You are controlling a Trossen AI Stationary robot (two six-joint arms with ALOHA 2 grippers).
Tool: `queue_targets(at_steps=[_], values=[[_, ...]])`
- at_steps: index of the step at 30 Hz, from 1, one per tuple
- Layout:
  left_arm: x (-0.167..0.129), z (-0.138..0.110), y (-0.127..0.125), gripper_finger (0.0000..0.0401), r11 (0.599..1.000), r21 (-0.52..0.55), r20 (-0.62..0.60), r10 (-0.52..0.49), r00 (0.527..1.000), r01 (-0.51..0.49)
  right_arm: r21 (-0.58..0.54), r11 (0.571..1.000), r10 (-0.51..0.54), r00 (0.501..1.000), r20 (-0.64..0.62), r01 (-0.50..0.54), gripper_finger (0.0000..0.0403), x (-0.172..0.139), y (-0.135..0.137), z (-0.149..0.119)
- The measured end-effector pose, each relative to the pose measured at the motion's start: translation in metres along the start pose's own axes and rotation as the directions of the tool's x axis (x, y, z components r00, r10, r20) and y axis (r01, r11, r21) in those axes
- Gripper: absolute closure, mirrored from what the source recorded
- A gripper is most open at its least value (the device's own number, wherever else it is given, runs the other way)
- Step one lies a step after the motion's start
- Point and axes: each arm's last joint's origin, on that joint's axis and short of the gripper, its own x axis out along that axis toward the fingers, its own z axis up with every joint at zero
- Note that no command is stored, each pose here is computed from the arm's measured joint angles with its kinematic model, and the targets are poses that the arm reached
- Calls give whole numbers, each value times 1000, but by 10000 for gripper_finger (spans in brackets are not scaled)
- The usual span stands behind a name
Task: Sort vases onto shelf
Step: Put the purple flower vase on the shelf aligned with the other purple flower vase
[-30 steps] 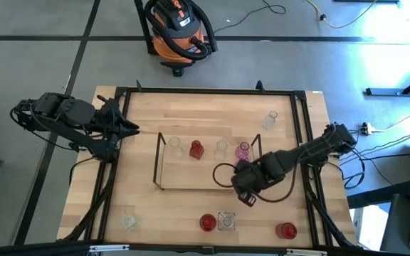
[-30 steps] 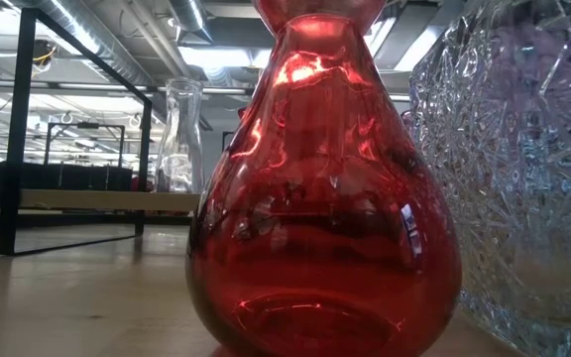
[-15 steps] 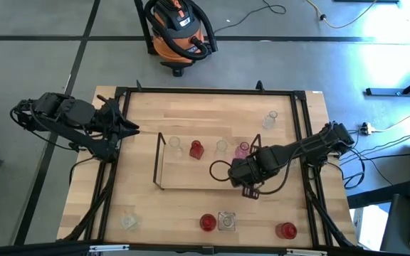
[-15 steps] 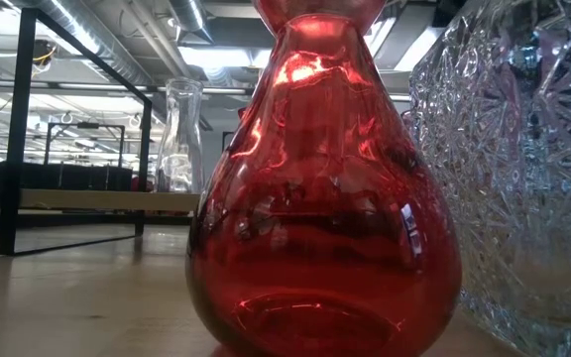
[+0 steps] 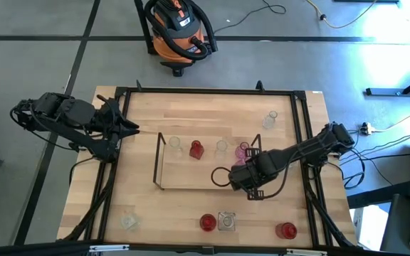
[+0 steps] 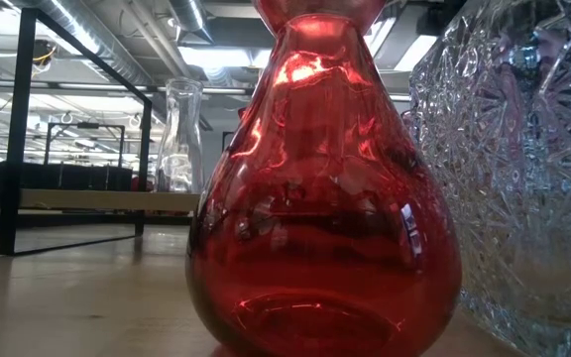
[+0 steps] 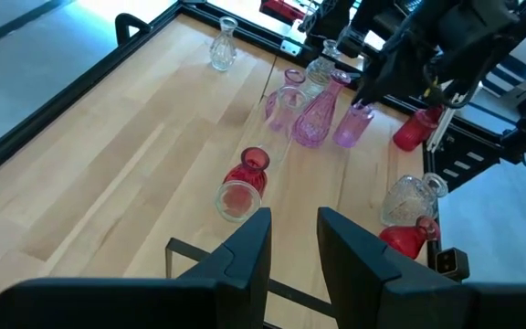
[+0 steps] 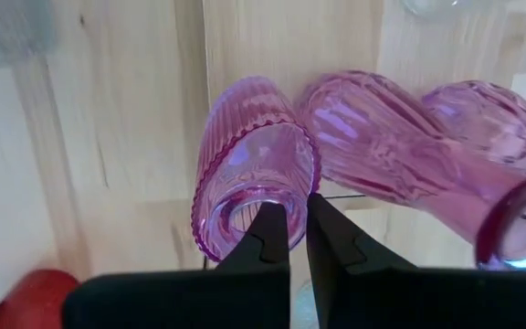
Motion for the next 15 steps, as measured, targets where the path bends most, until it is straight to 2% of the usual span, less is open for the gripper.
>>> queue_targets(at_steps=[15], values=[[0,0,0,316,1000,-5,0,0,1000,0,-79,996,32,999,34,-30,400,10,3,5]])
